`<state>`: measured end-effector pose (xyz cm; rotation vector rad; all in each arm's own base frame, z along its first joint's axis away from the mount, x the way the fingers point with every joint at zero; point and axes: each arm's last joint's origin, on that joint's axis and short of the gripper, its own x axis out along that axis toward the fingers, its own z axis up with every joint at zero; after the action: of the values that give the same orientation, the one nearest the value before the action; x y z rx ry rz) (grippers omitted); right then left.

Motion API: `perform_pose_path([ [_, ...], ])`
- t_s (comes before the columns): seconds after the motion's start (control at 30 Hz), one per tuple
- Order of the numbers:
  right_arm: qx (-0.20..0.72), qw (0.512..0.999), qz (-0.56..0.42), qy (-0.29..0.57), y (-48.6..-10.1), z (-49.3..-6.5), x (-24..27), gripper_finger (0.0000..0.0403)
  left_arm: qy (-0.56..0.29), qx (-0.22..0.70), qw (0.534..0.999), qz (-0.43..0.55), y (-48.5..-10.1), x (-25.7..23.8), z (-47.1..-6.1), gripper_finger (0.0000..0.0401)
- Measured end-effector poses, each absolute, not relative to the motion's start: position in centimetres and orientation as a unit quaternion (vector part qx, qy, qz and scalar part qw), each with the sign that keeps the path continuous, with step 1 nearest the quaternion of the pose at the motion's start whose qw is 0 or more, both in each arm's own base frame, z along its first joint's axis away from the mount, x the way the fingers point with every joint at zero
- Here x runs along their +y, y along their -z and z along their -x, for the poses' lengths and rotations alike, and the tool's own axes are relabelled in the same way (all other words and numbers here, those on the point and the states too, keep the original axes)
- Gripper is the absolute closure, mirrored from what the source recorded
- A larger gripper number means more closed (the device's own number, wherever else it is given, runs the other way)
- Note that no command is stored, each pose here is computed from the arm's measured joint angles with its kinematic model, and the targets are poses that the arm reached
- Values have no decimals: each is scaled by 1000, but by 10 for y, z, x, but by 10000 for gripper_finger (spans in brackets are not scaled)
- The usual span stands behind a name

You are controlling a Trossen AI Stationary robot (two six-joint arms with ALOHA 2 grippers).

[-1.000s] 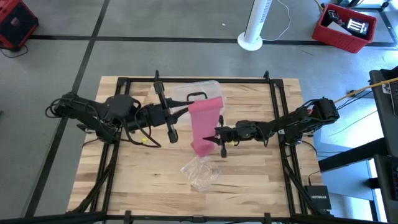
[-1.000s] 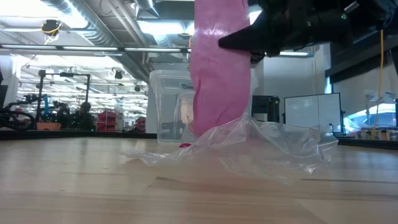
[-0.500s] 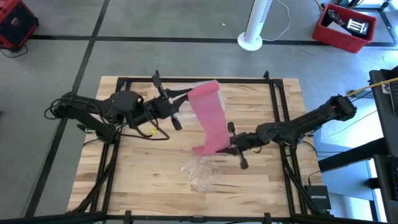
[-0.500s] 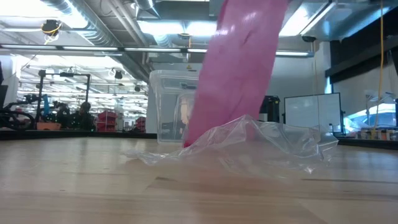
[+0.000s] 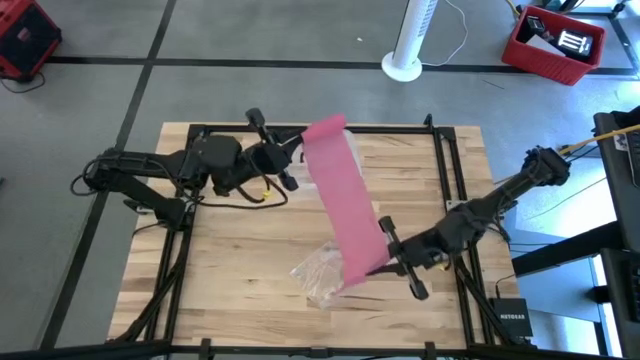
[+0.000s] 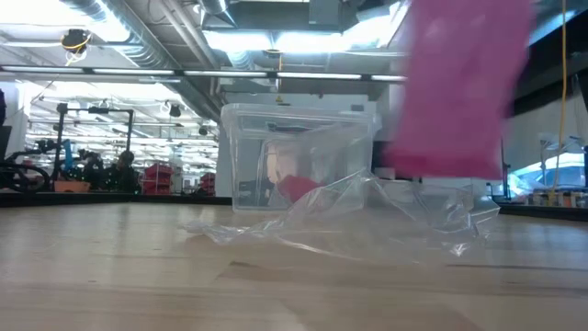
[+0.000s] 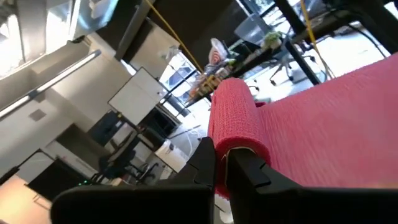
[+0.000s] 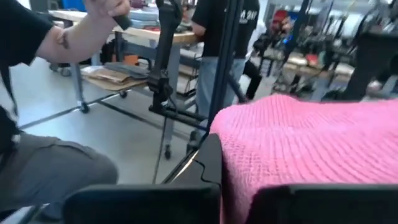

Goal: Roll bandage
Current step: Roll the pink bandage

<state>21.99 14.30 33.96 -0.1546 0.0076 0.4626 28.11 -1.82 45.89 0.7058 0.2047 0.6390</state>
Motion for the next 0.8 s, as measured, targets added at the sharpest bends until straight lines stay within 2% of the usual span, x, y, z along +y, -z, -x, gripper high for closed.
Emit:
perform_pose_path([
  [0.4, -70, 966, 185, -170, -406, -203, 155, 401, -261, 144, 893, -339, -431, -39, -304, 398],
  [0.7, -139, 960, 209, -126, -458, -193, 145, 402, -234, 182, 892, -342, -405, -53, -325, 398],
  [0.8, -146, 961, 221, -80, -473, -189, 139, 402, -224, 191, 895, -335, -396, -58, -331, 397],
])
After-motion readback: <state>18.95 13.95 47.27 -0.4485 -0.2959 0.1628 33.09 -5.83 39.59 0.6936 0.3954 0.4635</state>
